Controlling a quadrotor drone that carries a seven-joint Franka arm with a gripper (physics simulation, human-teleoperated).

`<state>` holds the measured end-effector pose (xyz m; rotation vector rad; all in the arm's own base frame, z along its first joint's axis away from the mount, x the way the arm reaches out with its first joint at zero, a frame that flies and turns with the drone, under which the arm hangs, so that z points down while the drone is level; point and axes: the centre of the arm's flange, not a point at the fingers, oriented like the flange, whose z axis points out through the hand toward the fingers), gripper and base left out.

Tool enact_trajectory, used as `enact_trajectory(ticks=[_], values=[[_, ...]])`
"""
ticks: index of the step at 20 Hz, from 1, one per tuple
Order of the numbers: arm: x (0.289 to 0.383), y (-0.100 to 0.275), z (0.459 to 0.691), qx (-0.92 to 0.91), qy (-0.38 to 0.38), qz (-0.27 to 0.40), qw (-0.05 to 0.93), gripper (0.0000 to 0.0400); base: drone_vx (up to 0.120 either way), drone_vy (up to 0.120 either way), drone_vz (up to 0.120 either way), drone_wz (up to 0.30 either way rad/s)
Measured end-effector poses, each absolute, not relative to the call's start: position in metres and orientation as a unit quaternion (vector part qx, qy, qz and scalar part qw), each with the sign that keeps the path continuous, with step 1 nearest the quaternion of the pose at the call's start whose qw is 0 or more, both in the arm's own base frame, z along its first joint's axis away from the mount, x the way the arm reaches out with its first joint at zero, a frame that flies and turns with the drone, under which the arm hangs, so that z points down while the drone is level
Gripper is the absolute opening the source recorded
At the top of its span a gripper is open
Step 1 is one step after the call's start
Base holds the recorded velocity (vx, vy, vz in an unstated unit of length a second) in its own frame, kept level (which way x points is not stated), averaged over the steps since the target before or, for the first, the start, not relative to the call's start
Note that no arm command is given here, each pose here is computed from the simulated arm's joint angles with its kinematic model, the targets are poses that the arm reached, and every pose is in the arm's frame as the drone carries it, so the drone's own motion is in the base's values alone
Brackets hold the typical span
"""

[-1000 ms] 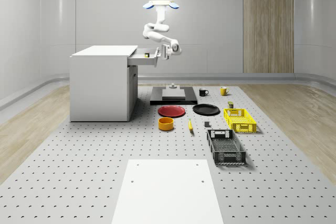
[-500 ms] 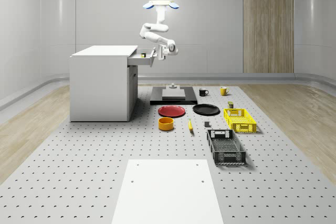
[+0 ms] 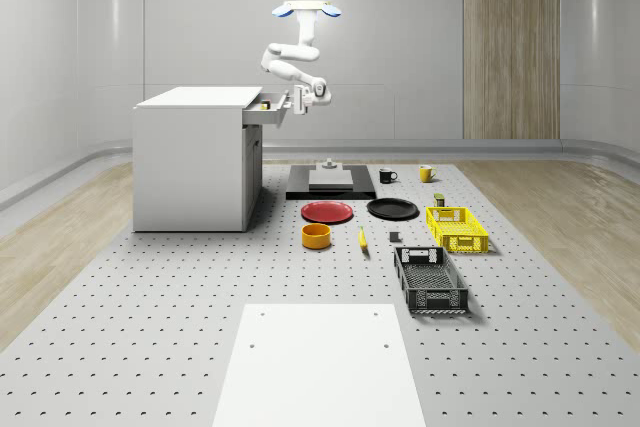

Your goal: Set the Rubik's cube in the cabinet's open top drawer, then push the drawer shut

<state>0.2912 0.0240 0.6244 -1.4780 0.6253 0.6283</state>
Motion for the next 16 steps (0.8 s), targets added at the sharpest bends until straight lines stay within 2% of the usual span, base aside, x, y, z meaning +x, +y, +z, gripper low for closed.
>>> enact_trajectory(ticks=[1, 2, 3, 15, 16], values=[[0.2927, 0.030, 0.624, -0.651, 0.274, 0.276, 0.652, 0.0105, 0.000, 0.000, 0.000, 0.000], [0.2901, 0.035, 0.626, -0.647, 0.283, 0.285, 0.648, 0.0106, 0.000, 0.000, 0.000, 0.000], [0.2785, 0.037, 0.631, -0.646, 0.286, 0.289, 0.646, 0.0106, 0.000, 0.000, 0.000, 0.000], [0.2996, 0.094, 0.632, -0.652, 0.272, 0.273, 0.653, 0.0105, 0.000, 0.000, 0.000, 0.000], [0.2916, 0.098, 0.638, -0.647, 0.283, 0.287, 0.647, 0.0107, 0.000, 0.000, 0.000, 0.000]])
